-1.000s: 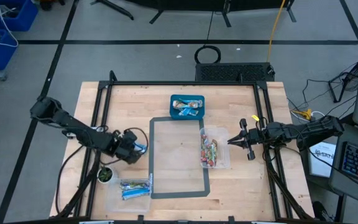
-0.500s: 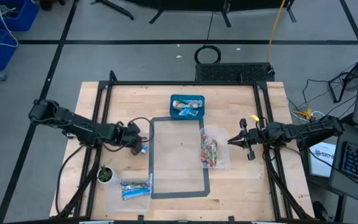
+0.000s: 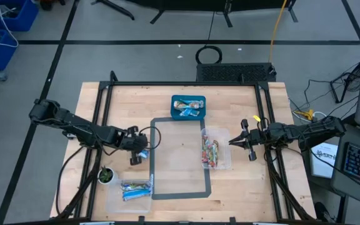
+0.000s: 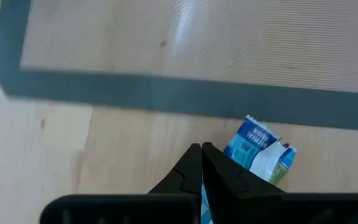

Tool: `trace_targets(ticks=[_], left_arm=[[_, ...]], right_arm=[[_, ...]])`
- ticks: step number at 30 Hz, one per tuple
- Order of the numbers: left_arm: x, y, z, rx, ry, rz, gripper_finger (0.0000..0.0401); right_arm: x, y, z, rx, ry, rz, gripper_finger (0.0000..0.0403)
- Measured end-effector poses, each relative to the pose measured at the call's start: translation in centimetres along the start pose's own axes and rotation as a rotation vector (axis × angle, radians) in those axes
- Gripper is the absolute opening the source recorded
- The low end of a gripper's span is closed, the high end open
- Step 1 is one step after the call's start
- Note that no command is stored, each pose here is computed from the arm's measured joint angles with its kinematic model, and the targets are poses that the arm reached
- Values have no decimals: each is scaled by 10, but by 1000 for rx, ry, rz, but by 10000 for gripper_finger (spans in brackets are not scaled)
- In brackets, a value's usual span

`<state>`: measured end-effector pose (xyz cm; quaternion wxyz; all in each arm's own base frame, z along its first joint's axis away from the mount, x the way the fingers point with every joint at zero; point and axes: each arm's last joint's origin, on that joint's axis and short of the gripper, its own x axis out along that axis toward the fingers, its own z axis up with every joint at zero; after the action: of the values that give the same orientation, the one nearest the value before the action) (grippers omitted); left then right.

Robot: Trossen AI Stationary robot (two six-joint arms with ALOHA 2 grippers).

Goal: Pick and place Granola Bars by type
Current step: Put the purple granola bar into the left transparent bin

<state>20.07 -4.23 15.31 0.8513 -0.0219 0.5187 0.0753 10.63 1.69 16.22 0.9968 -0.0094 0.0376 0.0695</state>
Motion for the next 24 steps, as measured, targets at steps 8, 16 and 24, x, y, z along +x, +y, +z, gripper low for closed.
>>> trace_targets(ticks=[8,16,24], left_arm=[[-6,-6,8,170,7,-134,21],[-25,-7,27,182,58,-96,77],[-13,-10,22,161,164,-116,193]], right_arm=[[0,0,0,0,0,0,20],[0,0,0,0,0,0,20],[0,0,0,0,0,0,20]])
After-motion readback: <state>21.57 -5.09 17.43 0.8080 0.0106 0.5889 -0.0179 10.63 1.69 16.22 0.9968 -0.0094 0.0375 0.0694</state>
